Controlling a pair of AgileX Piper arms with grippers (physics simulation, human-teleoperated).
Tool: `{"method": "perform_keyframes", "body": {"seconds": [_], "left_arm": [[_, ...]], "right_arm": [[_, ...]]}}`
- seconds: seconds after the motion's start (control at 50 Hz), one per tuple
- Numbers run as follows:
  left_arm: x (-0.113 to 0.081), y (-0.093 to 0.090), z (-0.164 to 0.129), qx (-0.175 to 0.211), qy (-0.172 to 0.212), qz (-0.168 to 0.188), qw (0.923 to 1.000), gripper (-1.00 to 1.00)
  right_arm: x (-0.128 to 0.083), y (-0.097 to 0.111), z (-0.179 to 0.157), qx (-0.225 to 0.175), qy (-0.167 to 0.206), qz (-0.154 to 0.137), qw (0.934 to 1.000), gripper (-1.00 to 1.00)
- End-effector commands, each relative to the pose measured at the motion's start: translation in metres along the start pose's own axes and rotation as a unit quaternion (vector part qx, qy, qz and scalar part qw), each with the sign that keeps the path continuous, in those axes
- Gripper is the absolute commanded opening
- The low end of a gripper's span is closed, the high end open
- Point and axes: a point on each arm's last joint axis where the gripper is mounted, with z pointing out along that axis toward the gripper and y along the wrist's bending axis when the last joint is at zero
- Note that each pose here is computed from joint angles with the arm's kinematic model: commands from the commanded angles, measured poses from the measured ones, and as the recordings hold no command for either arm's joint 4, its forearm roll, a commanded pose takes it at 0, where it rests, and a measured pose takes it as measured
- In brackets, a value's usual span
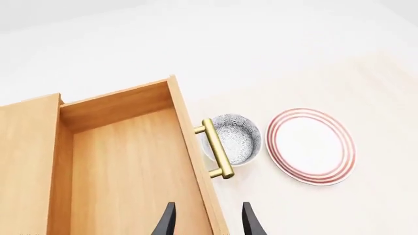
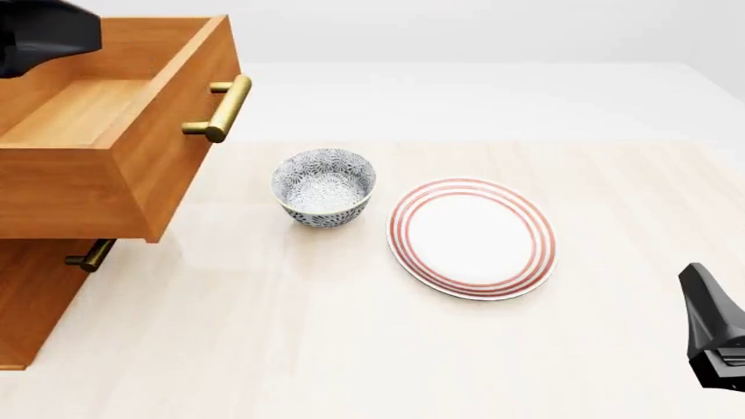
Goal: Open the top drawer of the cabinet.
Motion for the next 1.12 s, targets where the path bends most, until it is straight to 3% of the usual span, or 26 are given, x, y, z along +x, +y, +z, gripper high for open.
{"method": "perform_keyframes", "body": {"seconds": [0.02, 0.56, 0.84, 1.12], "left_arm": [[-0.003, -0.001, -0.012, 0.001, -0.02, 0.005, 0.9998, 1.0], [-0.006, 0.003, -0.048, -0.016, -0.08, 0.021, 0.9964, 1.0], [0.003, 0.003, -0.077, -0.03, -0.135, 0.028, 0.99, 1.0], [0.015, 0.003, -0.09, -0.041, -0.156, 0.03, 0.9864, 1.0]], "right_arm": [[0.0, 0.0, 0.0, 0.0, 0.0, 0.0, 1.0, 1.0], [0.0, 0.0, 0.0, 0.0, 0.0, 0.0, 1.0, 1.0], [0.0, 0.0, 0.0, 0.0, 0.0, 0.0, 1.0, 1.0], [0.0, 0.0, 0.0, 0.0, 0.0, 0.0, 1.0, 1.0]]}}
